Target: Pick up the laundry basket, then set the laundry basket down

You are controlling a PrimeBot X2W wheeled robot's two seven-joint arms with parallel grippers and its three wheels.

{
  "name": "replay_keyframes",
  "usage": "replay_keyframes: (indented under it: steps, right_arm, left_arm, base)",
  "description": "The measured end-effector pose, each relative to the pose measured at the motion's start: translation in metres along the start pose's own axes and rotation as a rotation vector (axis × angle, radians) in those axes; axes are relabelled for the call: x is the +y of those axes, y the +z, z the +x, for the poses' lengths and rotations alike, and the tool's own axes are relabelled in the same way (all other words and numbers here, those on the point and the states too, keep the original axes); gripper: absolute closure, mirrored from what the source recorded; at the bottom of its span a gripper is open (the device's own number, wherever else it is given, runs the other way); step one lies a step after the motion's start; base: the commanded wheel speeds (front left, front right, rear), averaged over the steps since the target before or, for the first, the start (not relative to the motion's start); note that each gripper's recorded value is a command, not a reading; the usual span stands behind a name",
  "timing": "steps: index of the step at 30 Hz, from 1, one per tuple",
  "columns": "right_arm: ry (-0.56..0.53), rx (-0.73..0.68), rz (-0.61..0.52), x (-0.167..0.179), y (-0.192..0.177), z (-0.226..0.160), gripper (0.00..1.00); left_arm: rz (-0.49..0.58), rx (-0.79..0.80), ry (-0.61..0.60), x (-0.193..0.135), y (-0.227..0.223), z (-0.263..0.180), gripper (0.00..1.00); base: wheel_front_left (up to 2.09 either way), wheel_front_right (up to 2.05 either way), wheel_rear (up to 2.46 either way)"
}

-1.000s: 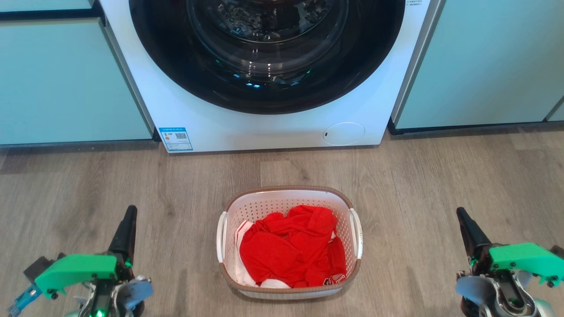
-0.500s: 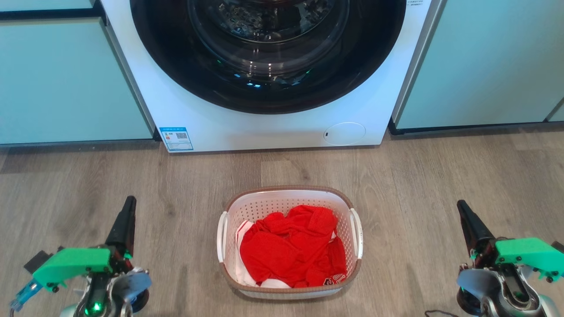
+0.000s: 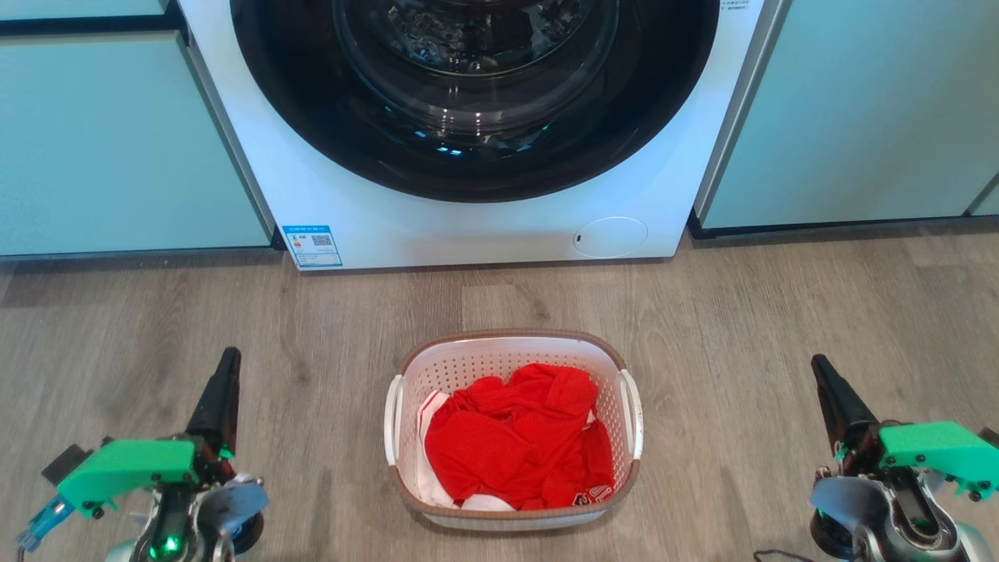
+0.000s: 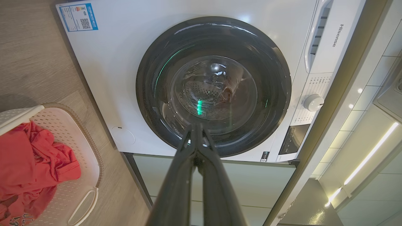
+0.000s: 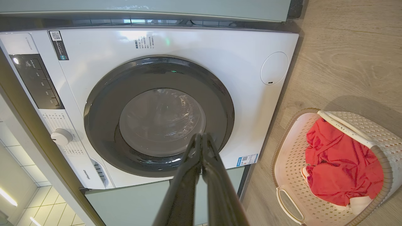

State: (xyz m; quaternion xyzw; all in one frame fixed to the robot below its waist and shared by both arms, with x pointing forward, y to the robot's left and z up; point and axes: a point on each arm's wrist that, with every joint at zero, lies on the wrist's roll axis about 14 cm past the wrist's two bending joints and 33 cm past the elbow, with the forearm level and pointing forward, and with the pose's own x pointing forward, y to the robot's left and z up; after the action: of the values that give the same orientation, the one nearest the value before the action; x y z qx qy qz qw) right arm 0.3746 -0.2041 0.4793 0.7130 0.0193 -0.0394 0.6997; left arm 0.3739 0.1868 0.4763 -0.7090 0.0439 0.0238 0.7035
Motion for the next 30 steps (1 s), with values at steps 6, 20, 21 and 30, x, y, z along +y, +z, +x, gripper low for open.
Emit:
replay_keyframes:
  steps: [6, 20, 21, 30]
  right_arm:
    - [0.000, 0.003, 0.000, 0.0000, -0.0003, 0.0000, 1.00]
    - [0.000, 0.000, 0.001, 0.0001, 0.0010, -0.0001, 1.00]
    - [0.000, 0.000, 0.001, 0.0001, 0.0010, -0.0001, 1.00]
    - [0.001, -0.002, 0.001, 0.0002, 0.0020, -0.0002, 1.00]
  left_arm:
    - [0.000, 0.002, 0.000, -0.0001, 0.0000, 0.0000, 1.00]
    - [-0.002, -0.008, -0.001, -0.0004, 0.0035, -0.0001, 1.00]
    - [-0.003, -0.010, -0.001, -0.0005, 0.0038, -0.0001, 1.00]
    - [-0.004, -0.009, -0.004, -0.0013, 0.0041, 0.0003, 1.00]
  base:
    - [0.00, 0.00, 0.00]
    - [0.00, 0.00, 0.00]
    - [0.00, 0.00, 0.00]
    - [0.00, 0.00, 0.00]
